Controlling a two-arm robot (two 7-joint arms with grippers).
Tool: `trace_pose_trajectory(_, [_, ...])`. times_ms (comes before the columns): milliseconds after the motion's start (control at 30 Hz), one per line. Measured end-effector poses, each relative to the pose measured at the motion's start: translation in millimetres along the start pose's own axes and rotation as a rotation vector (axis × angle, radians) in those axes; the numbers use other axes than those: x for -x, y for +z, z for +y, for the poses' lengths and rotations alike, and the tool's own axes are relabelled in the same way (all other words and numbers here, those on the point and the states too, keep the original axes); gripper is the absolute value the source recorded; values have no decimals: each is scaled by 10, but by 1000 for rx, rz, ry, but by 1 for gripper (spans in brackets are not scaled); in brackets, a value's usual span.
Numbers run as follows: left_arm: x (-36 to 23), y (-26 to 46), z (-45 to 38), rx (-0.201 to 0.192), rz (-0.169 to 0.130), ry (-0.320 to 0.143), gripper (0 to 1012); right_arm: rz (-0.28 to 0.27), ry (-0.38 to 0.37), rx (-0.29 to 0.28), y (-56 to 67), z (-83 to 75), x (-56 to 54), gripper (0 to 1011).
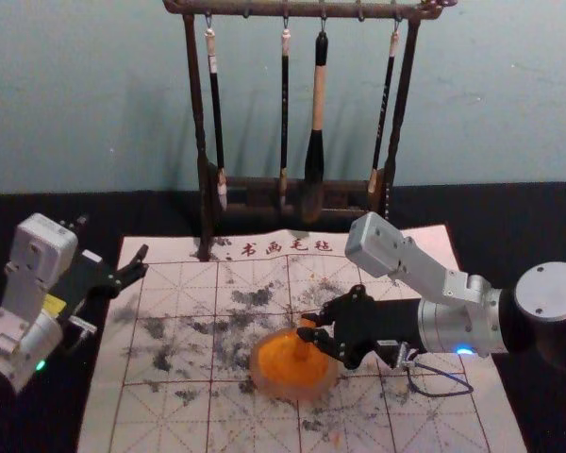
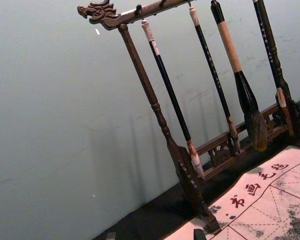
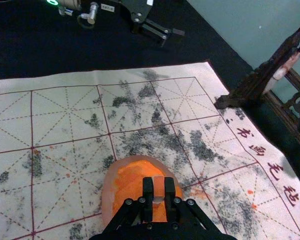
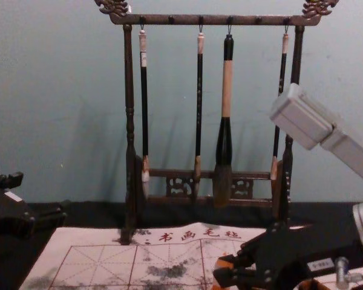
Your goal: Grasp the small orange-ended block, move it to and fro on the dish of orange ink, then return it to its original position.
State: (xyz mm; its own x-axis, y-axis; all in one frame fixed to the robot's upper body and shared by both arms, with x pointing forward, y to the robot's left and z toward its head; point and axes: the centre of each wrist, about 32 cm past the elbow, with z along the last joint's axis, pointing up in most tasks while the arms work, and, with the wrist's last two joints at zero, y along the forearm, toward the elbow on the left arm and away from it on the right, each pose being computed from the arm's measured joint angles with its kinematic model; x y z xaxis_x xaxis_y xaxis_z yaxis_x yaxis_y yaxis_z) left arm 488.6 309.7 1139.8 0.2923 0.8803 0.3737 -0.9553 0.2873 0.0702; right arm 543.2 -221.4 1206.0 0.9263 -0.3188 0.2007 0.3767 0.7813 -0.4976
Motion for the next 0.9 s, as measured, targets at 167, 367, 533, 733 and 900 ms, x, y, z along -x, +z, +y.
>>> trace_pose_trajectory(167, [0,0,0,0,0,0,1001,2,-7,5,-11,-30,-5,107])
trace_pose_trajectory(367, [0,0,0,0,0,0,1001,4,-2,3,-18,-97,36,107])
trace_pose_trajectory(533, [0,0,0,0,0,0,1001,13,2,-15,-15,-156,67,107])
trace_pose_trajectory(733, [0,0,0,0,0,0,1001,31,-16,-36,-1,-244,82,107])
trace_pose_trajectory(900, [0,0,0,0,0,0,1001,36,-46,-45,13,-346,89,107])
